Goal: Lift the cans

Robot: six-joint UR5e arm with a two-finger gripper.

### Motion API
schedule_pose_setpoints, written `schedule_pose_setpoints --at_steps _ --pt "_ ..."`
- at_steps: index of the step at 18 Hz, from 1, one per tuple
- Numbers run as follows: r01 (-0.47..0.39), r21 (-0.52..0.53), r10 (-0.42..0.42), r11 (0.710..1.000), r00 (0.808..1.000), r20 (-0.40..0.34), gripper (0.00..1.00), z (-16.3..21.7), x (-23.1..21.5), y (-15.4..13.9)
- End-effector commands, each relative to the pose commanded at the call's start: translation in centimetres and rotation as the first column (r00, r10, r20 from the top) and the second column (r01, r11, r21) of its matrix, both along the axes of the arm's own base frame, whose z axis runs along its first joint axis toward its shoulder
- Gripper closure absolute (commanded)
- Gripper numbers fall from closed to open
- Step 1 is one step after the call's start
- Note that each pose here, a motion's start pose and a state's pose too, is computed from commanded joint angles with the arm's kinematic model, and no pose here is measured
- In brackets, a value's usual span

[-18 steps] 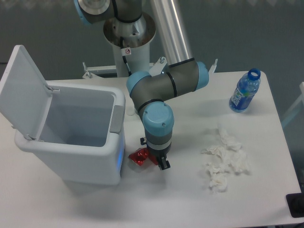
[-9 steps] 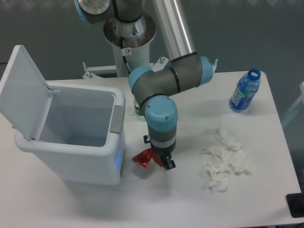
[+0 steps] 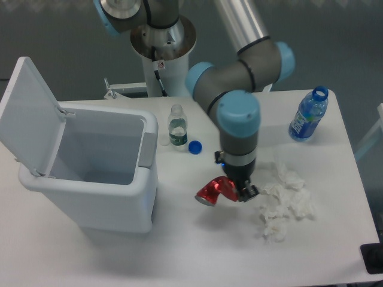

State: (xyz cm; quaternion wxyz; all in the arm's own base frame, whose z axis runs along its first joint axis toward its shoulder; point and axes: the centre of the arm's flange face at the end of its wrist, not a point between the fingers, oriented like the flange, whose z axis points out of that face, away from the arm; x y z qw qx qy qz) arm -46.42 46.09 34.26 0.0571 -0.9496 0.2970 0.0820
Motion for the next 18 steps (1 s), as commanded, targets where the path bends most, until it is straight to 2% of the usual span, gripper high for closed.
schedule_pose_setpoints --at_steps 7,18 --pt "-0.061 0.093 0.057 0.994 0.997 0.047 0.59 4.1 -1.1 -2.7" --pt "-0.072 0.094 0.068 0.993 0.996 0.05 0.59 4.4 -1.3 -3.3"
